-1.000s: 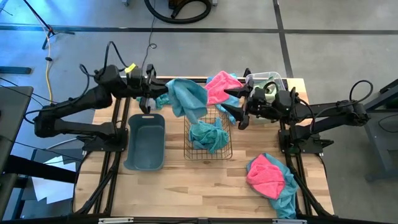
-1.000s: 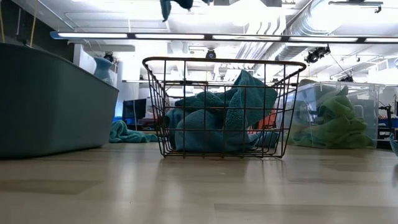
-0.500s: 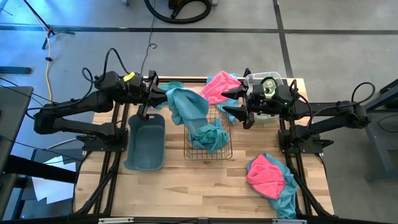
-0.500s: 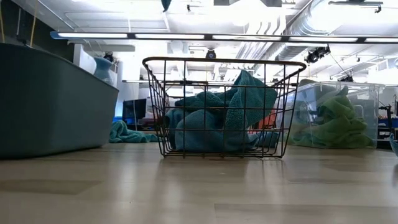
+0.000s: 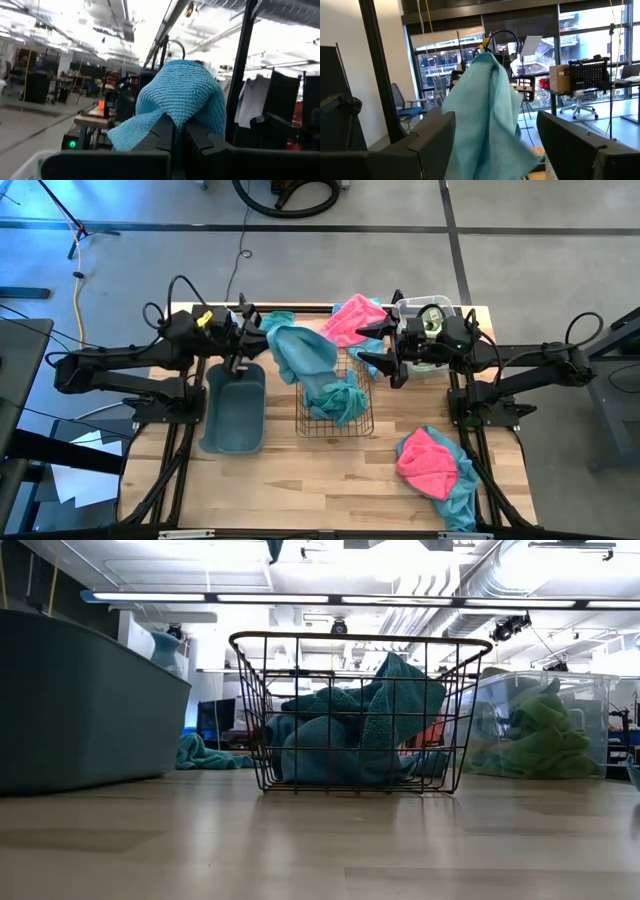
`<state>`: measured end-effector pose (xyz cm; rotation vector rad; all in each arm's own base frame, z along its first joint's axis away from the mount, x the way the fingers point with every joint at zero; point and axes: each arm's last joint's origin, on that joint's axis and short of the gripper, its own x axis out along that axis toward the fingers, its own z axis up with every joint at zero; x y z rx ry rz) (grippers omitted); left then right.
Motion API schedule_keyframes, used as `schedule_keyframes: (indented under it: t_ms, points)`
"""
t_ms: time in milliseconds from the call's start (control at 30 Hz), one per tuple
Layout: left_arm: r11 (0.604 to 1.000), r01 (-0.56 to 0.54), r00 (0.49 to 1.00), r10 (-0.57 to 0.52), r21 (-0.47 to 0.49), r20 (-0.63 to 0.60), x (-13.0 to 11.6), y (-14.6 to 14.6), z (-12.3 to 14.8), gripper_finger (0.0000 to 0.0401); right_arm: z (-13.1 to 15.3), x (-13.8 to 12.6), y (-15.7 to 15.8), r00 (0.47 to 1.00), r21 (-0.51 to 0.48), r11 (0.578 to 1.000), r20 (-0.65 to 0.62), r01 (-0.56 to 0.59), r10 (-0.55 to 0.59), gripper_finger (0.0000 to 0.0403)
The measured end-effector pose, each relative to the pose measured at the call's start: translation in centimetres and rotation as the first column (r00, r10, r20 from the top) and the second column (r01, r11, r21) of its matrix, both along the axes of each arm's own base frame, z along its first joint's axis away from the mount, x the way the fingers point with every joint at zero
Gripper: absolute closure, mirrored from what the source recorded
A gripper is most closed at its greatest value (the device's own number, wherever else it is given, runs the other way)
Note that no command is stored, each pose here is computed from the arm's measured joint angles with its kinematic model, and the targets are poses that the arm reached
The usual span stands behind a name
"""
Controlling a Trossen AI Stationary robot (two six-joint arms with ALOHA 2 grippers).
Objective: Sort microfiber towel by color & place in baskets
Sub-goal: Put the blue towel into the wire basket
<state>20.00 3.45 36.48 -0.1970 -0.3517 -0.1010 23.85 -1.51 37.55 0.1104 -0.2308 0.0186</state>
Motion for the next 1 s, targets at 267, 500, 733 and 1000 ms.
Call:
schedule_keyframes:
  t_ms: [267, 500, 733, 1000]
  points:
    - [1.000, -0.003, 0.998, 0.002, -0.006, -0.062, 0.2, 0.0, -0.6, 0.0401, 0.0, 0.0, 0.0, 1.000, 0.002, 1.000, 0.000, 0.000, 0.000, 0.0126]
    - [1.000, -0.011, 0.999, 0.012, 0.021, -0.051, 0.2, 0.0, -0.5, 0.0401, 0.0, 0.0, 0.0, 1.000, 0.002, 1.000, 0.001, 0.000, 0.000, 0.0126]
    - [1.000, 0.001, 0.998, 0.001, 0.027, -0.063, 1.1, -0.1, -1.0, 0.0401, 0.2, 0.0, 0.0, 1.000, 0.001, 1.000, 0.020, 0.000, 0.000, 0.0126]
    - [0.999, 0.012, 0.995, -0.008, 0.031, -0.103, 2.3, -0.1, -1.9, 0.0401, 0.3, -0.1, 0.0, 1.000, 0.000, 1.000, 0.031, 0.001, -0.001, 0.0126]
